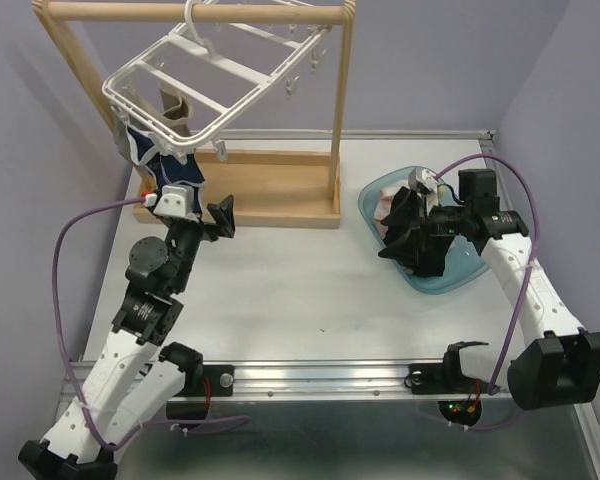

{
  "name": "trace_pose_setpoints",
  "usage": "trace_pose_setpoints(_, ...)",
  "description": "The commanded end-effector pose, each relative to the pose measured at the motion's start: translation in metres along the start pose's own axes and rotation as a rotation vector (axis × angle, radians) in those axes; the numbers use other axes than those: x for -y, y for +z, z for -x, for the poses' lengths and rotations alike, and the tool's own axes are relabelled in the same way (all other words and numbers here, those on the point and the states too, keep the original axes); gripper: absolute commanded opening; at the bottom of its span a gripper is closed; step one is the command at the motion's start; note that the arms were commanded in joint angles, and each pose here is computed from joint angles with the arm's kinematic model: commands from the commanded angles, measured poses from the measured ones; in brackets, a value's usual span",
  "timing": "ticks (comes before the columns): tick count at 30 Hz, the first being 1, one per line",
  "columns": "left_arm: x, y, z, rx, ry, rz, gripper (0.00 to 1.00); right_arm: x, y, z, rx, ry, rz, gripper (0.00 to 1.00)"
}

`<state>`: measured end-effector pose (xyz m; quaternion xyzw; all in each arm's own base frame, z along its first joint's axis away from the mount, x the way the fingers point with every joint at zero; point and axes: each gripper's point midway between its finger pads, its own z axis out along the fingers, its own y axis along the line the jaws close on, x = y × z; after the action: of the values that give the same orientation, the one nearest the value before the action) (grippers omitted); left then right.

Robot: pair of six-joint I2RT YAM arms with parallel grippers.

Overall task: Remove the underwear clipped to the hanger
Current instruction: Adjust the hanger on the clothesline.

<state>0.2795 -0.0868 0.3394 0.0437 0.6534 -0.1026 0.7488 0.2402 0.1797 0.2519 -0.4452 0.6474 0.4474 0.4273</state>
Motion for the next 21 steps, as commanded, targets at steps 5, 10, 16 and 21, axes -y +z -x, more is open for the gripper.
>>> trace_pose_setpoints(5,0.006,-0.012,0.025,0.044,-0.066,-0.034,0.99,-0.010,0.000,0.005,0.020,-0.048,0.023,1.00)
trace_pose_setpoints(10,0.003,-0.030,0.022,0.018,-0.079,-0.035,0.98,-0.011,0.000,0.005,0.021,-0.054,0.022,1.00)
trace_pose_setpoints(16,-0.017,-0.065,0.028,0.039,-0.151,0.046,0.95,-0.012,-0.001,0.007,0.024,-0.055,0.024,1.00)
trace_pose_setpoints(21,-0.050,-0.080,0.043,0.083,-0.163,0.219,0.96,-0.014,0.000,0.008,0.029,-0.057,0.032,1.00)
